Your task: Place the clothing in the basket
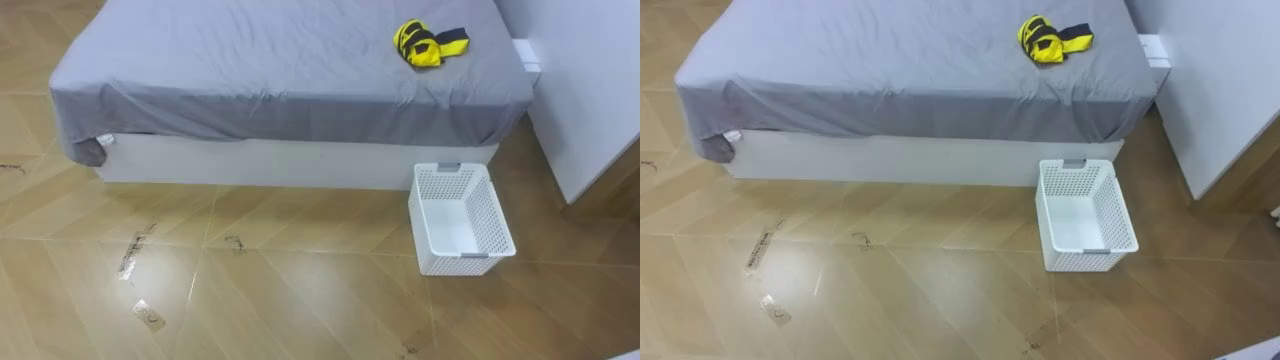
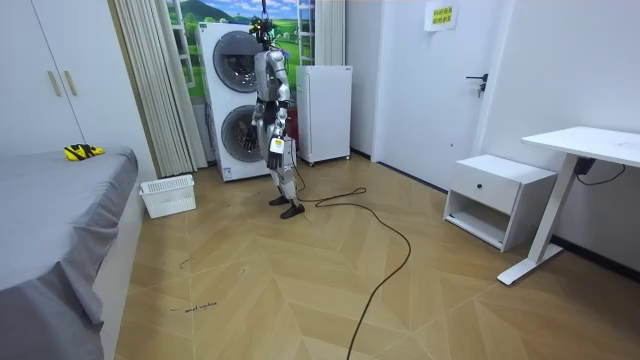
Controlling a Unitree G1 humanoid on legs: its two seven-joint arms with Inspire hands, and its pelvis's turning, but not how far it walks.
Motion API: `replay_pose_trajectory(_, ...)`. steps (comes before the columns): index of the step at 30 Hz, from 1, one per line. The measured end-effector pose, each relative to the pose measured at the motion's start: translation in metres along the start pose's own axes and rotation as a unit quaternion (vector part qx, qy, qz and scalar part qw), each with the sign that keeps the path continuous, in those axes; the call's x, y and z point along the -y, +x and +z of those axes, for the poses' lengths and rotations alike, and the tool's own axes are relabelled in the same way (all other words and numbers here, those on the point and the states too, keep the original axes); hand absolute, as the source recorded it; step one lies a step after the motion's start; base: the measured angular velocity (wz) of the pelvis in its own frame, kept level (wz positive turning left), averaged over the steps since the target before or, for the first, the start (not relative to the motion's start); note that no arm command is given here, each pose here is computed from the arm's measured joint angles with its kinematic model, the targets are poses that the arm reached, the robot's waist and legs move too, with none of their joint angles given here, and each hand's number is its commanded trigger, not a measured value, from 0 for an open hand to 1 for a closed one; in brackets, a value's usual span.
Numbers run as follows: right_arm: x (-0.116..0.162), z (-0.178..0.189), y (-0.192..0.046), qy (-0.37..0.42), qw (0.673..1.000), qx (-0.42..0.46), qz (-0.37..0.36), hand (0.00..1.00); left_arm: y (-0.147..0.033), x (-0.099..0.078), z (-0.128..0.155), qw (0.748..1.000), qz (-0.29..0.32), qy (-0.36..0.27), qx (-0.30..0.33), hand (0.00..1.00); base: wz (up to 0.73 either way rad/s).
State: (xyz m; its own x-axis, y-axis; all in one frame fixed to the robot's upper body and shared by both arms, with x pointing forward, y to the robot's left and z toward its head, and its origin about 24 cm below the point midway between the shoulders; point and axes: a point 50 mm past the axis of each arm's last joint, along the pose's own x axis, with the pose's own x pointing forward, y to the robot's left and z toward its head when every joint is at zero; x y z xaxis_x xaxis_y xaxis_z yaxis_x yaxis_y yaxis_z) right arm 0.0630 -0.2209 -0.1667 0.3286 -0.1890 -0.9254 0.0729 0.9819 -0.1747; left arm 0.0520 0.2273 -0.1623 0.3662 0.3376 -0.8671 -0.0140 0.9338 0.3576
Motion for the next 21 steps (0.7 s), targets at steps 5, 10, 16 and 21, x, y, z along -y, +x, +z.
replay_pose_trajectory(5, 0.0000, -0.0008, -0.0002, -0.001, 1.000, -0.001, 0.000, 0.00, -0.0004, -0.0009, -0.0012, 1.000, 0.008, 0.002, 0.000, 0.00, 0.00)
replay_pose_trajectory(10, 0.0001, -0.0019, -0.0003, -0.001, 1.000, -0.003, 0.001, 0.00, -0.0005, -0.0014, -0.0015, 1.000, 0.011, 0.007, 0.001, 0.00, 0.00)
replay_pose_trajectory(16, -0.0003, -0.0016, -0.0003, 0.000, 1.000, -0.002, 0.007, 0.00, -0.0008, 0.0005, -0.0022, 1.000, 0.008, 0.006, -0.001, 0.00, 0.00)
replay_pose_trajectory(21, 0.0011, -0.0012, -0.0002, 0.009, 1.000, -0.001, 0.007, 0.00, -0.0006, 0.0012, -0.0033, 1.000, 0.005, 0.006, -0.005, 0.00, 0.00)
